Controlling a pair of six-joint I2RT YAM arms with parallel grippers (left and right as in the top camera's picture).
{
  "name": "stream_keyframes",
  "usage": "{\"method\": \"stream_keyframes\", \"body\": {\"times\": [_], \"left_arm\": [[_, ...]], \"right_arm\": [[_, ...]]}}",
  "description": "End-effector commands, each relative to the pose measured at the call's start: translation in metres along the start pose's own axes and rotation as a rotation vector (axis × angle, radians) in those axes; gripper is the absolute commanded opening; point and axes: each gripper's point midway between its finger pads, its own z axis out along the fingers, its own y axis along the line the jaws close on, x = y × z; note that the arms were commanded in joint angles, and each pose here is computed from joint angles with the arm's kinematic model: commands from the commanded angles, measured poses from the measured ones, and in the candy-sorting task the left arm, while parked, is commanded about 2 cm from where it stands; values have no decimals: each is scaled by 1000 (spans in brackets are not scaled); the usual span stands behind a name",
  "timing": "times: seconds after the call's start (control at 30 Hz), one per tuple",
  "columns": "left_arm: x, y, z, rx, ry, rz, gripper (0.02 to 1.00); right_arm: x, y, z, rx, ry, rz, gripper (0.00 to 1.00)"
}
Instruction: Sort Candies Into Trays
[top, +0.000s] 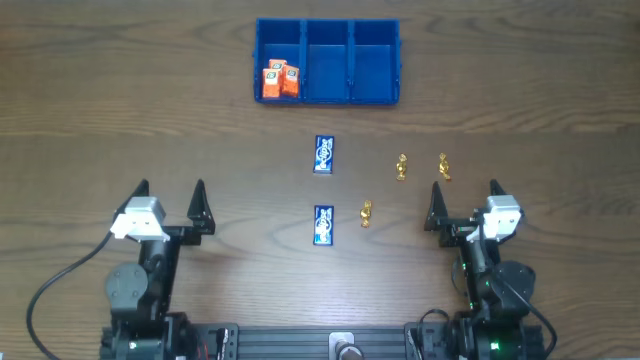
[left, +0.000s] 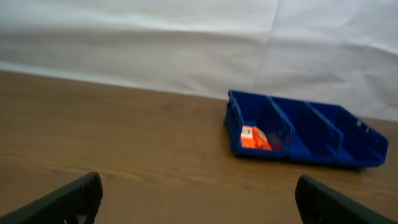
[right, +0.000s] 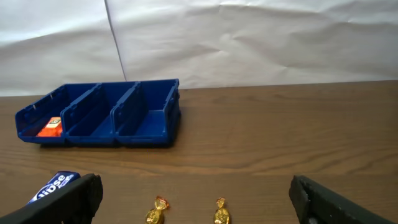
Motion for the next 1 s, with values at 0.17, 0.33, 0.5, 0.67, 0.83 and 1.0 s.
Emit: {"method": "stream_keyframes", "body": {"times": [0.17, 0.33, 0.5, 0.67, 0.83, 1.0], "left_arm": [[34, 6, -3, -20, 137, -5, 998], [34, 6, -3, -20, 138, -5, 998], [34, 6, -3, -20, 138, -5, 998], [34, 6, -3, -20, 138, -5, 998], [34, 6, -3, -20, 138, -5, 998], [34, 6, -3, -20, 138, -5, 998]], "right_arm": [[1, -2, 0, 10, 3, -6, 998], [1, -2, 0, 10, 3, -6, 998], [1, -2, 0, 10, 3, -6, 998], [-1, -2, 0, 10, -5, -7, 998], [-9, 0, 0, -2, -39, -5, 998], [-18, 18, -2, -105, -52, 31, 998]]}}
